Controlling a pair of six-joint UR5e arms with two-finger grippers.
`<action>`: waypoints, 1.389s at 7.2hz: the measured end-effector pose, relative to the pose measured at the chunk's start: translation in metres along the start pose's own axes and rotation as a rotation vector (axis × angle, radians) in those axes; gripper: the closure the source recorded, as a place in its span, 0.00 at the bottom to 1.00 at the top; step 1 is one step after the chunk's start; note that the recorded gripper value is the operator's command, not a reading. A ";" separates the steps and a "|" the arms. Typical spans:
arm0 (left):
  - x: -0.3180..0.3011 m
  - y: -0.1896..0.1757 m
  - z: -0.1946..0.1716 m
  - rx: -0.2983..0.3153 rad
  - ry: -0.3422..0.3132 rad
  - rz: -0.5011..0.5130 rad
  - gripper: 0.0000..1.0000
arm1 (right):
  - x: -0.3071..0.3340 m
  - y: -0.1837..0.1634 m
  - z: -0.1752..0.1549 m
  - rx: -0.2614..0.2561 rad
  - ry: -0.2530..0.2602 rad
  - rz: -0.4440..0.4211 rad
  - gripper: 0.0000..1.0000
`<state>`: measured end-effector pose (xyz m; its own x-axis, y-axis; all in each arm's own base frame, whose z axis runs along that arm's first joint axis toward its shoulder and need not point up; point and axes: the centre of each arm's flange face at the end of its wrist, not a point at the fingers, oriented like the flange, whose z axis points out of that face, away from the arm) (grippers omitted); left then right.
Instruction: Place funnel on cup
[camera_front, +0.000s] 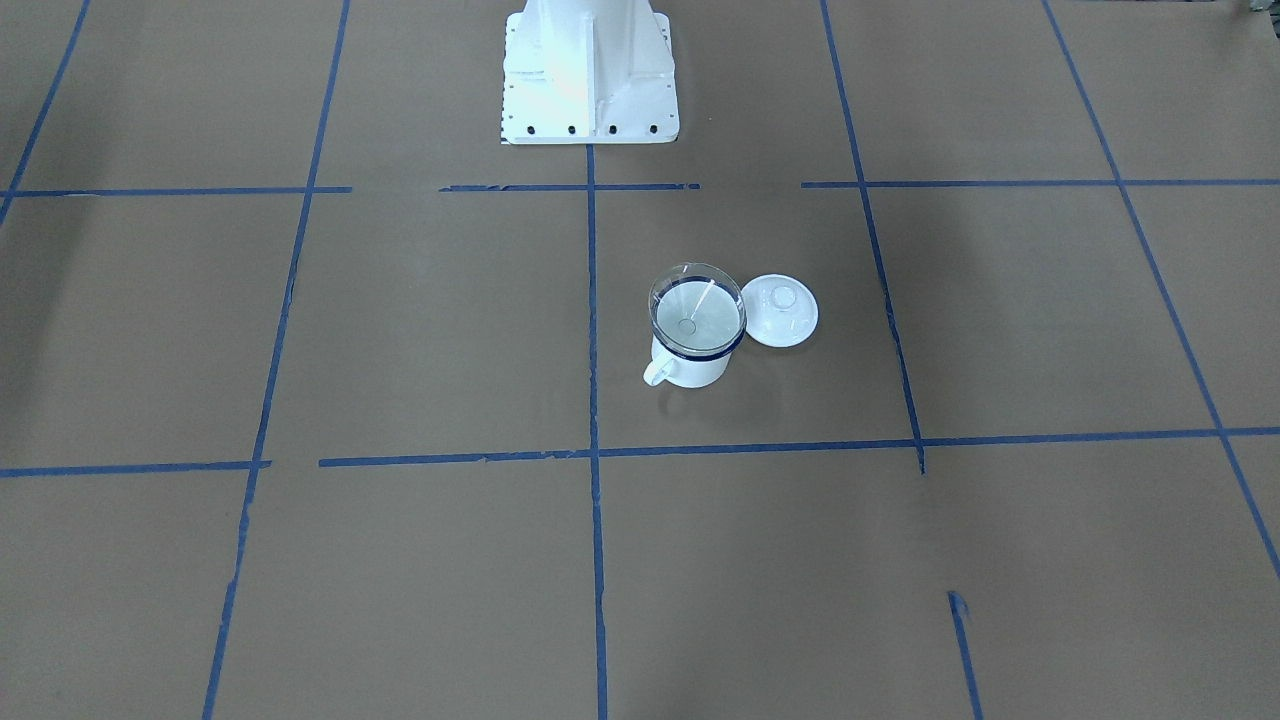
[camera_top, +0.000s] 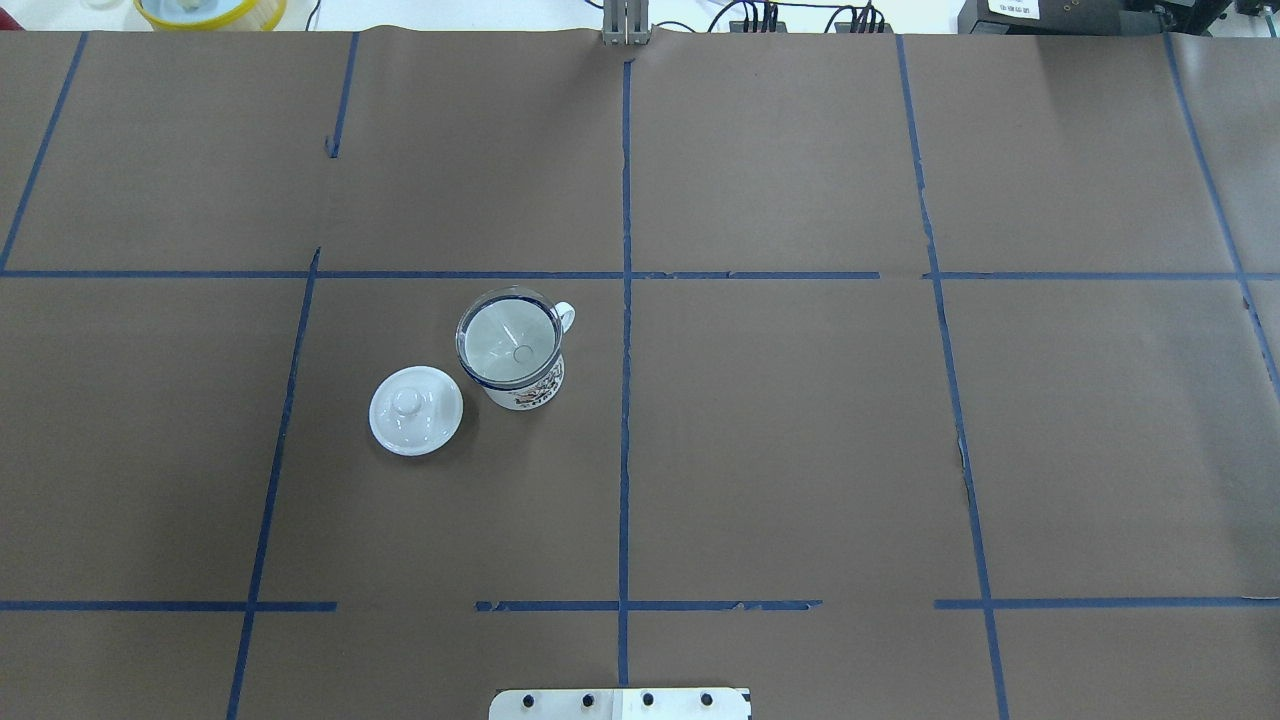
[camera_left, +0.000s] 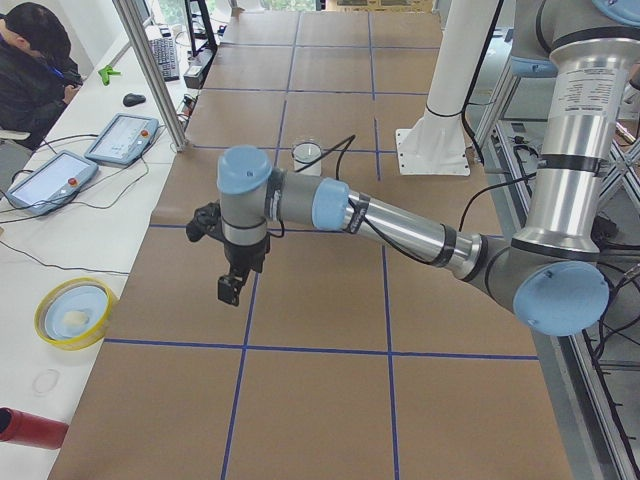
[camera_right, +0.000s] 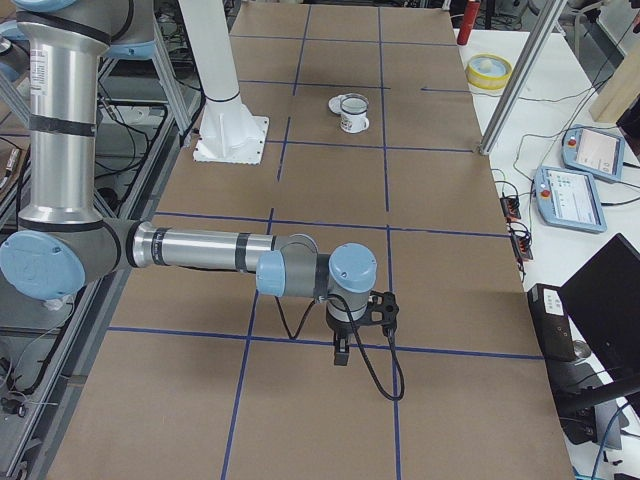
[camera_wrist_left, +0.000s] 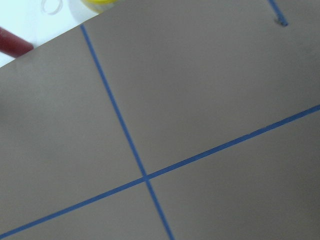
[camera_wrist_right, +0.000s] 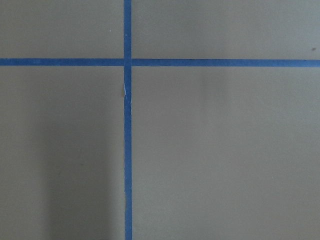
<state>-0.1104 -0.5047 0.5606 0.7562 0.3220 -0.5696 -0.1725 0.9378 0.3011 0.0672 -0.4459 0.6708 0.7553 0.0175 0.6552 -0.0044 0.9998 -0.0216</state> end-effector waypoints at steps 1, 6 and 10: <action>-0.024 0.026 0.027 -0.033 0.025 -0.042 0.00 | 0.000 0.000 0.000 0.000 0.000 0.000 0.00; -0.046 0.087 0.079 -0.065 0.104 -0.102 0.00 | 0.000 0.000 0.000 0.000 0.000 0.000 0.00; -0.041 0.081 0.070 -0.048 0.098 -0.098 0.00 | 0.000 0.000 0.000 0.000 0.000 0.000 0.00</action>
<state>-0.1108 -0.4513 0.6621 0.7061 0.2374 -0.6671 -0.1328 0.9698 0.2045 0.0672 -0.4459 0.6708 0.7553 0.0174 0.6552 -0.0043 0.9998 -0.0215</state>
